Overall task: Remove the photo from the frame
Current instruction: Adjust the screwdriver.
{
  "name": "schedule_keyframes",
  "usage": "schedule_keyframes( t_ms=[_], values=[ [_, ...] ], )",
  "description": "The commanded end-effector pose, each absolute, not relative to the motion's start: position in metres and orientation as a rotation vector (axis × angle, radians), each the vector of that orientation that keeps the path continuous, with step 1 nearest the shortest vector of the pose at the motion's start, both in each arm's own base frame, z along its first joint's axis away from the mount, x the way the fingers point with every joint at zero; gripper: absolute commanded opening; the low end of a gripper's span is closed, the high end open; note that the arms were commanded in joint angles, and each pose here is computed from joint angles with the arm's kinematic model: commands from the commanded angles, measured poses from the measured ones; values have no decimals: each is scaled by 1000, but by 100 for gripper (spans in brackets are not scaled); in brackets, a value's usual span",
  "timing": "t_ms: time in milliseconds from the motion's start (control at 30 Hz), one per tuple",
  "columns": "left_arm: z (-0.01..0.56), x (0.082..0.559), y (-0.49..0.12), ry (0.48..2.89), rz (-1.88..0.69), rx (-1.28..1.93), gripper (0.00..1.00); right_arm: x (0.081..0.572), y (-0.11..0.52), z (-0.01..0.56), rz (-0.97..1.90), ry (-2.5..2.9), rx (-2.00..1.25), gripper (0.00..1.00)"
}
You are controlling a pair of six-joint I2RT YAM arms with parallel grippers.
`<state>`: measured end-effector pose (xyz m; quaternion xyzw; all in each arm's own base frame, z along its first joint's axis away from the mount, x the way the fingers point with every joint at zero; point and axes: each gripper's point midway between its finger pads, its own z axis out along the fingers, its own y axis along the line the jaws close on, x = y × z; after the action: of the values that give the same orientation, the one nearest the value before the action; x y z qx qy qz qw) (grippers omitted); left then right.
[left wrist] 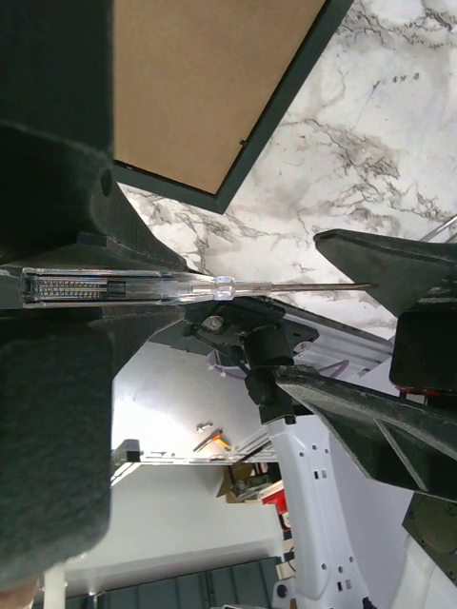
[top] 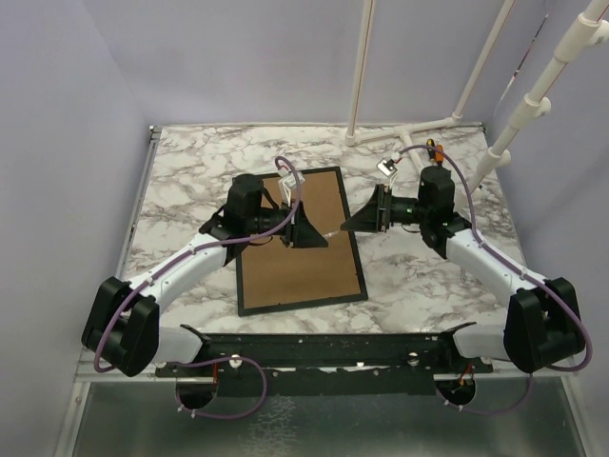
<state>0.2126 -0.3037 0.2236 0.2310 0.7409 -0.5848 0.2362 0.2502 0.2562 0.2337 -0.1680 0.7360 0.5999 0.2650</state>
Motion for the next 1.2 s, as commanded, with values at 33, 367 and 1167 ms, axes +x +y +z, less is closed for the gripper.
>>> schedule_keyframes(
  t_ms=[33, 367, 1167],
  values=[
    [246, 199, -309, 1938, -1636, 766, 0, 232, 258, 254, 1806, 1948, -523, 56],
    [254, 193, -309, 1906, -1652, 813, 0, 223, 258, 252, 1846, 1956, -562, 37],
    [262, 189, -308, 1878, -1658, 850, 0, 219, 257, 236, 1880, 2014, -560, 20]
  ],
)
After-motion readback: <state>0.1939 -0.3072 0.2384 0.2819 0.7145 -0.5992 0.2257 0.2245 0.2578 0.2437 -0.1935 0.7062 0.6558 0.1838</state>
